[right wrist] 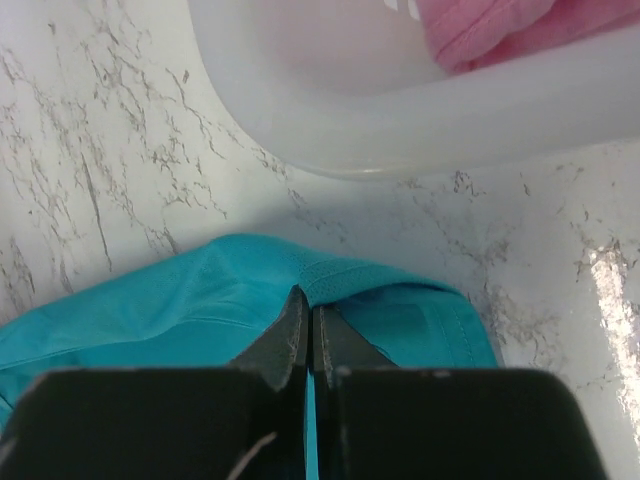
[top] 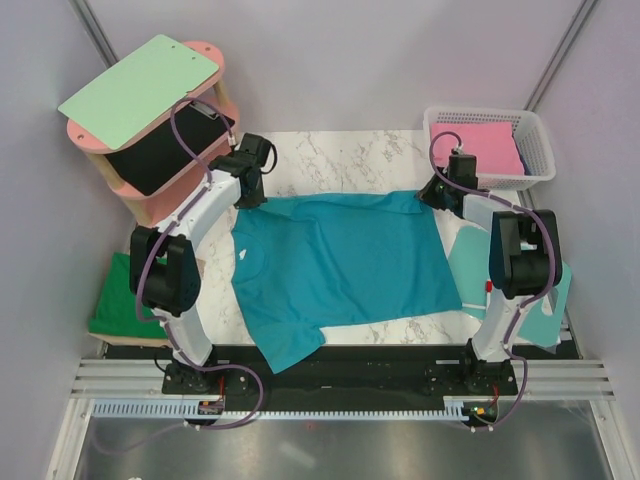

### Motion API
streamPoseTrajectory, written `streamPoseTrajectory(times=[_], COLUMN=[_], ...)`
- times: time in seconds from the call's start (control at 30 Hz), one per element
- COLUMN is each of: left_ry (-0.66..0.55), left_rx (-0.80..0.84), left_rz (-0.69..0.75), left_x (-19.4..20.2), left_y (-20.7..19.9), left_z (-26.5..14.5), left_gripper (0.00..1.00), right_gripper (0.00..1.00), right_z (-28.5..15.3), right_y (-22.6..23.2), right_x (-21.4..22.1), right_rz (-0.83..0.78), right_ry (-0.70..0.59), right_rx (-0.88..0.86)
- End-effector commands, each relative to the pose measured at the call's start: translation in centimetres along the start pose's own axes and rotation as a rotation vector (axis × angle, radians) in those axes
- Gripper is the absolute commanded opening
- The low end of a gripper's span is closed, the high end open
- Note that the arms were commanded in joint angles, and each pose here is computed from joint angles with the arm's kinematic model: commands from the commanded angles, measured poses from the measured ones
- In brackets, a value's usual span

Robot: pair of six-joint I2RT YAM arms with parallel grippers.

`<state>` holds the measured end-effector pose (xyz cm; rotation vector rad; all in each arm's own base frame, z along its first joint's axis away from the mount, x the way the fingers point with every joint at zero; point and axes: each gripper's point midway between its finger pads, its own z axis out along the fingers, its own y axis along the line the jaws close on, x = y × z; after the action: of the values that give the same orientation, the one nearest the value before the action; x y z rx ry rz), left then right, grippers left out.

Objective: Fold and stack the t-shirts
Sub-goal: Fold the flattened tshirt in 1/3 of the way

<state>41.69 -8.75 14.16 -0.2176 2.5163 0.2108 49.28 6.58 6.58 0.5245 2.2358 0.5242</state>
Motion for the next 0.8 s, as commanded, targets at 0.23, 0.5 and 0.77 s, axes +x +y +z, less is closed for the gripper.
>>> streamPoseTrajectory(times=[0.23, 0.5, 0.77], left_ry=[0.033, 0.04, 0.133], left_rx=[-0.048, -0.013, 0.034], left_rz=[-0.08, -0.092, -0.071], left_x=[4.5, 6.3, 10.0], left_y=[2.2, 3.1, 2.6], left_z=[-0.4, -2.4, -2.4], left_gripper=[0.02, 0.02, 0.02], right_gripper=[0.0, 0.0, 0.0], right_z=[-0.7, -0.6, 0.6], right_y=[-0.5, -0.2, -0.3], right_x=[-0.5, -2.3, -1.7], right_rz=[-0.048, -0.054, -0.066], right_ry=[0.054, 0.051, 0.112], right_rx=[0.061, 0.067, 0.069])
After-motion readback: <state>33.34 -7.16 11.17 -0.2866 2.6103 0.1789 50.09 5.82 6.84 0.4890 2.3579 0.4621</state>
